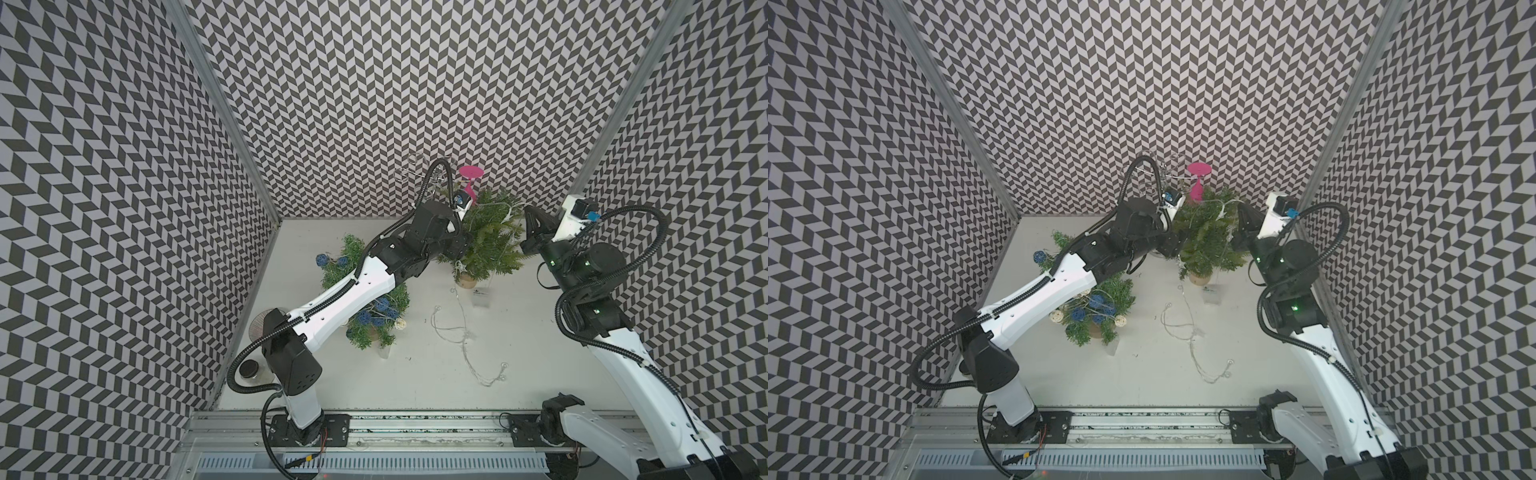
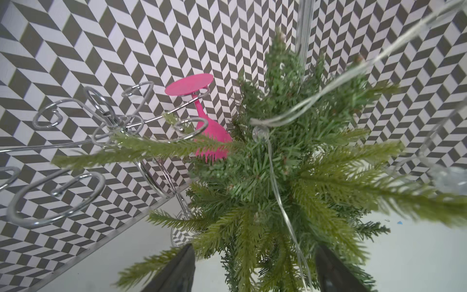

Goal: Wrap string light around the christmas tree
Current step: Wrap the light string around the Christmas tree.

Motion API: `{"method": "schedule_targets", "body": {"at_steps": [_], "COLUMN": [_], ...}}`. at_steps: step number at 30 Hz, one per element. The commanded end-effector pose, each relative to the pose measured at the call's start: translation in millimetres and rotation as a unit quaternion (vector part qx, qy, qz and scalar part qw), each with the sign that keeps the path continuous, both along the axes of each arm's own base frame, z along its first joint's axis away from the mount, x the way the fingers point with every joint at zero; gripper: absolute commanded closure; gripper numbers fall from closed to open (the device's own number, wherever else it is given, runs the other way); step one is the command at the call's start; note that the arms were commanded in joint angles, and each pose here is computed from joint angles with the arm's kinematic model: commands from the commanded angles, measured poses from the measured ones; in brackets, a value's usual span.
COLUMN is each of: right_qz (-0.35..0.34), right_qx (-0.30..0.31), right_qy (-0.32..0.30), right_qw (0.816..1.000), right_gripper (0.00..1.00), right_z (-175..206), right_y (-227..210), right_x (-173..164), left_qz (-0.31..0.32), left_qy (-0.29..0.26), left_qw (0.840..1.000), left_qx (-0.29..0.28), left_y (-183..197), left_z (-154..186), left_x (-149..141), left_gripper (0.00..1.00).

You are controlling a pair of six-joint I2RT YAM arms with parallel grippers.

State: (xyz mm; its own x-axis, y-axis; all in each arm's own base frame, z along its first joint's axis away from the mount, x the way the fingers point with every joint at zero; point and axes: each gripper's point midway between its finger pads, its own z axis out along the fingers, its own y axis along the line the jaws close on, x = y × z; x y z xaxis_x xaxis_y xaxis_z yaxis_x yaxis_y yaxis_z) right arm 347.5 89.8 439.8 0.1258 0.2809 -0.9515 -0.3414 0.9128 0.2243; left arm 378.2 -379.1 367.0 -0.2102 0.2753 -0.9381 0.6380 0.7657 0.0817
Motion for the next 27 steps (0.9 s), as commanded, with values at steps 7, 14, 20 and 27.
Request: {"method": "schedule_targets", "body": {"at_steps": [7,14,20,27], "right_qz": [-0.002,-0.002,-0.004,-0.036], "right_qx": [0.010,0.010,0.010,0.022], "right_qy": [-0.035,-0.033,-0.032,-0.014], "right_qw": [0.999,0.999,0.999,0.999], "right_gripper": [1.00,1.00,1.00,1.00], "right_z": [18.1,16.8,14.2,12.2], "right_y": [-4.4,-4.2,-5.0,-15.1], "right_x": [-11.0,-9.6,-8.4,4.0], "left_qz": [-0.026,-0.025,-0.008,0.013], "left_qy": [0.012,0.047,0.041,-0.008], "left_qw": [1.000,0.998,0.999,0.999], "left_qx": [-0.002,0.020,0.008,-0.035], "left_y": [-13.9,-29.1,-25.8,1.7], "left_z": [-0.2,-30.0,-22.5,32.6], "left_x": [4.2,26.8,33.3,24.1], "left_gripper": [0.34,0.44,1.00,1.00]}}
